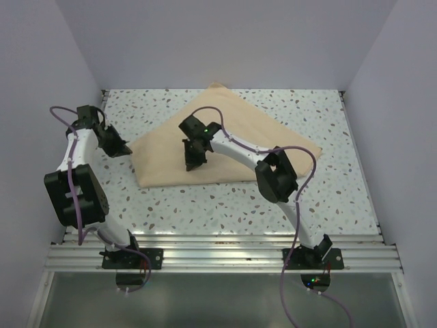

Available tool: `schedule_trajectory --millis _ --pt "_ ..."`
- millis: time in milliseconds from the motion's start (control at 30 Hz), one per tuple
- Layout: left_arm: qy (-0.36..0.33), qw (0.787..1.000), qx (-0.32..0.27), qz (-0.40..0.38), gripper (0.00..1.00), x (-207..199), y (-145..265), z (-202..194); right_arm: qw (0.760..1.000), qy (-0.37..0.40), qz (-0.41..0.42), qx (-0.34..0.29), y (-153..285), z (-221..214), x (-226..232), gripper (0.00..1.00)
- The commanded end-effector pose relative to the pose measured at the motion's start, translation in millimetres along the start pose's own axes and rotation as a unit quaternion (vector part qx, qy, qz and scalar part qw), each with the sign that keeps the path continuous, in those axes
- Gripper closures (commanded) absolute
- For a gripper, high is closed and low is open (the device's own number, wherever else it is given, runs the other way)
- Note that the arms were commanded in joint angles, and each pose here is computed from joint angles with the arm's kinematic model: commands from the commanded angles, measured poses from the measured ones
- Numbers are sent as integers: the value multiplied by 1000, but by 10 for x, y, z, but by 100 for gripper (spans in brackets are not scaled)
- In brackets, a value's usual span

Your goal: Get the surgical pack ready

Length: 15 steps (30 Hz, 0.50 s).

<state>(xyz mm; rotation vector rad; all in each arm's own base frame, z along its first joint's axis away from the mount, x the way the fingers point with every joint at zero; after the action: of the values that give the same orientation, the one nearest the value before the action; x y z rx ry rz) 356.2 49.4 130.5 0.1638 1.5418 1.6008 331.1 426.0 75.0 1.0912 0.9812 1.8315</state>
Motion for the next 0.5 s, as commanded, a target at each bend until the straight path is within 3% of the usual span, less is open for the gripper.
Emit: schedule_trajectory --millis 0,467 --pt "-6 999 -13 -35 100 -153 98 -7 999 -2 37 -24 153 66 232 100" --pt "-6 997 -17 -69 100 -353 247 -37 997 -66 -37 16 -269 -231 -108 100"
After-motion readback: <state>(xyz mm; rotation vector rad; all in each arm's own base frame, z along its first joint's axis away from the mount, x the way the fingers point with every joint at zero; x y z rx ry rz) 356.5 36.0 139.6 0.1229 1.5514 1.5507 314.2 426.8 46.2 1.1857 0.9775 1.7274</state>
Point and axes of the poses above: each gripper's point midway between its finger pads, its own y axis back along the fingers, its own x axis along the line the jaws close on, z = x × y, the point moved 2 cm from there along y, back along the fingers, and after that the axes turned 9 degrees about y, right-handed, at the moved point
